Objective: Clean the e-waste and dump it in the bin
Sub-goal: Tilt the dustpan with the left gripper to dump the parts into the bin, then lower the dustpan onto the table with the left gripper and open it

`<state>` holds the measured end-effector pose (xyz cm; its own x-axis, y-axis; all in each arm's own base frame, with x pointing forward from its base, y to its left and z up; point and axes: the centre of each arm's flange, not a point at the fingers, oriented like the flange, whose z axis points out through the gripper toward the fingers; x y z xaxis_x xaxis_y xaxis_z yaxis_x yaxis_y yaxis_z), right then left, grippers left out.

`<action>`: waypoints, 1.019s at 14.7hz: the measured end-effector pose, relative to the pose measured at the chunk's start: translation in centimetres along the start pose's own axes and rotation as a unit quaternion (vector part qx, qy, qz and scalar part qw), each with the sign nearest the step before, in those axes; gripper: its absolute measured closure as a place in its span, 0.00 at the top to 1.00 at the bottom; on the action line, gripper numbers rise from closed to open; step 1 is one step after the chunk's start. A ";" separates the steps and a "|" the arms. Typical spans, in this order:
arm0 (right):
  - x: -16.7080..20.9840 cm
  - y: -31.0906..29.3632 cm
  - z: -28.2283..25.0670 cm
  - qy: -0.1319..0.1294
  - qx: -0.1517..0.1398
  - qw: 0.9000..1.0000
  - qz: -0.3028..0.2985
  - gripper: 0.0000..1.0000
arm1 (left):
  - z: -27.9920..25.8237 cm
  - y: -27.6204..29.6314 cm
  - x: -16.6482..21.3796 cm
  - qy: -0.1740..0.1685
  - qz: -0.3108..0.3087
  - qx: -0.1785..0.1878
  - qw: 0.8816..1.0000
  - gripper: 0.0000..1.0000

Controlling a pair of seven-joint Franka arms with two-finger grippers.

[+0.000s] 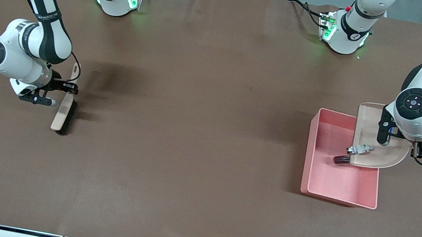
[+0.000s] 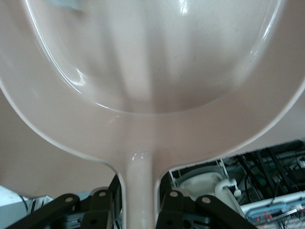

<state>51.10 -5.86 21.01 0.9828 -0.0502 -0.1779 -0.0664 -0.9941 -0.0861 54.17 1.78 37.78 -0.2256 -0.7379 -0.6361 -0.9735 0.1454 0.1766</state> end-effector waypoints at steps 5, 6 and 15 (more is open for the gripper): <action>0.2 0.0 -0.3 0.003 0.000 1.000 0.000 0.59 | -2.3 -0.5 -0.6 -0.010 0.002 0.006 1.000 0.33; 0.3 0.0 -0.3 0.004 0.000 1.000 0.000 0.59 | -2.3 -0.5 -0.7 -0.010 0.001 0.006 1.000 0.33; 2.6 -0.7 -9.1 0.020 0.007 1.000 -0.009 1.00 | -10.1 -5.1 1.6 0.172 -0.083 0.071 0.979 0.33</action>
<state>55.27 -6.14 29.56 0.9898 -0.0368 -0.1375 -0.0511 -0.9935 -0.1020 59.12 -6.77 43.47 -0.0609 -0.9336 -0.3531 -0.9966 0.0764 -0.0300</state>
